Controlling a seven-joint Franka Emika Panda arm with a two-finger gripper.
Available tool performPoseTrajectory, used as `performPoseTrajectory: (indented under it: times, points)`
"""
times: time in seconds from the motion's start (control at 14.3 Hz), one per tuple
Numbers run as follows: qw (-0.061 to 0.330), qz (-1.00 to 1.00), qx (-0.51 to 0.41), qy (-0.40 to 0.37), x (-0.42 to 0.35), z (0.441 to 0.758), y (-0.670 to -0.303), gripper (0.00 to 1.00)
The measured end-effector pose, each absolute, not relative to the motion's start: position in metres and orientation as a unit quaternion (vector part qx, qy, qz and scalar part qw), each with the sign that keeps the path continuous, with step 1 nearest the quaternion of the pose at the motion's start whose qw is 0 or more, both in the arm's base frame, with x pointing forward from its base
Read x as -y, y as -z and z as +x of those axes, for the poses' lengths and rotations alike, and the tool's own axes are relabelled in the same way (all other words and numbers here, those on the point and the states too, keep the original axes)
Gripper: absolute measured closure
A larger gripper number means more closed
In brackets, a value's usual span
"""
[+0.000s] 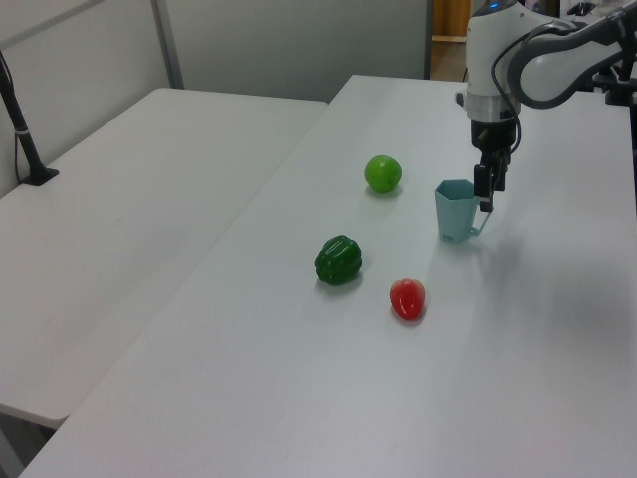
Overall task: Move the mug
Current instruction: 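Move the gripper toward the light blue mug and lower it to the rim, then close the gripper on the rim of the light blue mug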
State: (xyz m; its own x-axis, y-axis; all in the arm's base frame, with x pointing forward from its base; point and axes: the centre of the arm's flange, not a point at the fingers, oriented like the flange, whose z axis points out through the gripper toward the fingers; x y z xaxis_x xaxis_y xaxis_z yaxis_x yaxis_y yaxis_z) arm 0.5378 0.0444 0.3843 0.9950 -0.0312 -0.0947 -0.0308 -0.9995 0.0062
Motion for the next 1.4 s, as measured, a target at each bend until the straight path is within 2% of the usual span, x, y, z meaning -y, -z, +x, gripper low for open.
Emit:
performPoseTrajectory:
  times: [0.21,0.91,1.19,1.33,1.4]
  points:
    - [0.002,0.999,0.017,0.049,-0.047,0.539,-0.378,0.2]
    - [0.002,0.998,0.024,0.052,-0.056,0.545,-0.356,0.27]
    - [0.001,0.998,0.033,0.047,-0.057,0.547,-0.352,0.37]
    - [0.001,0.998,0.033,0.047,-0.057,0.547,-0.352,0.52]
    - [0.001,0.998,0.033,0.047,-0.057,0.547,-0.352,0.52]
